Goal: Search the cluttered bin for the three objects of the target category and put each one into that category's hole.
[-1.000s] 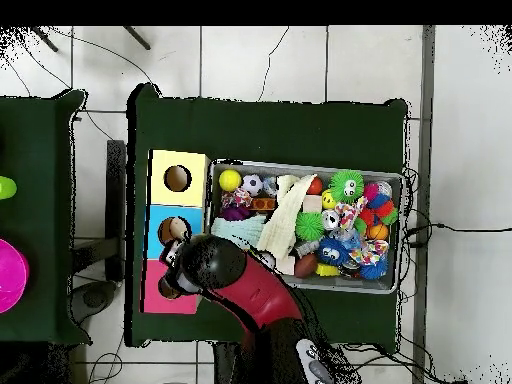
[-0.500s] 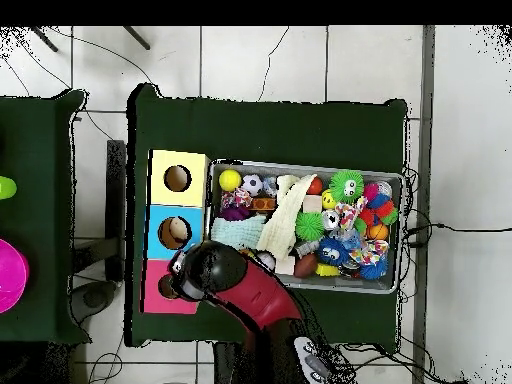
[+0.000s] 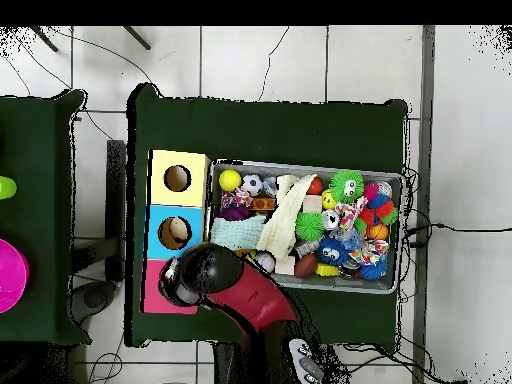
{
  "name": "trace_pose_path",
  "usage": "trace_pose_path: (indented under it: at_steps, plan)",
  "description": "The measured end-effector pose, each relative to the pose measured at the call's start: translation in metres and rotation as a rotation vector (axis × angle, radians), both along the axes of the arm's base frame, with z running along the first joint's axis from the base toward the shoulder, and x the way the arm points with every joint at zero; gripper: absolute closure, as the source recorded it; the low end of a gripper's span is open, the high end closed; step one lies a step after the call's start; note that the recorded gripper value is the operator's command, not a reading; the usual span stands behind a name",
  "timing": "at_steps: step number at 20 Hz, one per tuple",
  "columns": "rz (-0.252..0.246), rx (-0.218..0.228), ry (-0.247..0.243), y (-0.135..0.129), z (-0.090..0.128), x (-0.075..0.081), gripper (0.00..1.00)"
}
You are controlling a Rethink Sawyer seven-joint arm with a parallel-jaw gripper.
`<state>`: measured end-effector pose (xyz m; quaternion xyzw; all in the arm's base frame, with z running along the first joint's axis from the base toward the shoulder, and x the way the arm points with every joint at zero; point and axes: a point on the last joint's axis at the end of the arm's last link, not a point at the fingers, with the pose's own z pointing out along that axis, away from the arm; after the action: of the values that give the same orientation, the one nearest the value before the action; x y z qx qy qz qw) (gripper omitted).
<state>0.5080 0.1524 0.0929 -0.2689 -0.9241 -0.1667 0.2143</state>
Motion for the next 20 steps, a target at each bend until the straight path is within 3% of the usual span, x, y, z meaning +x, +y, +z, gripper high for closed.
trace_pose_path:
  at_steps: [5, 14, 20]
  plan:
    - [-0.067, 0.012, 0.045, 0.011, 0.003, -0.008, 1.0]
    - [-0.114, 0.042, 0.094, 0.025, -0.004, -0.017, 1.0]
    - [-0.114, 0.044, 0.154, 0.032, -0.02, -0.038, 1.0]
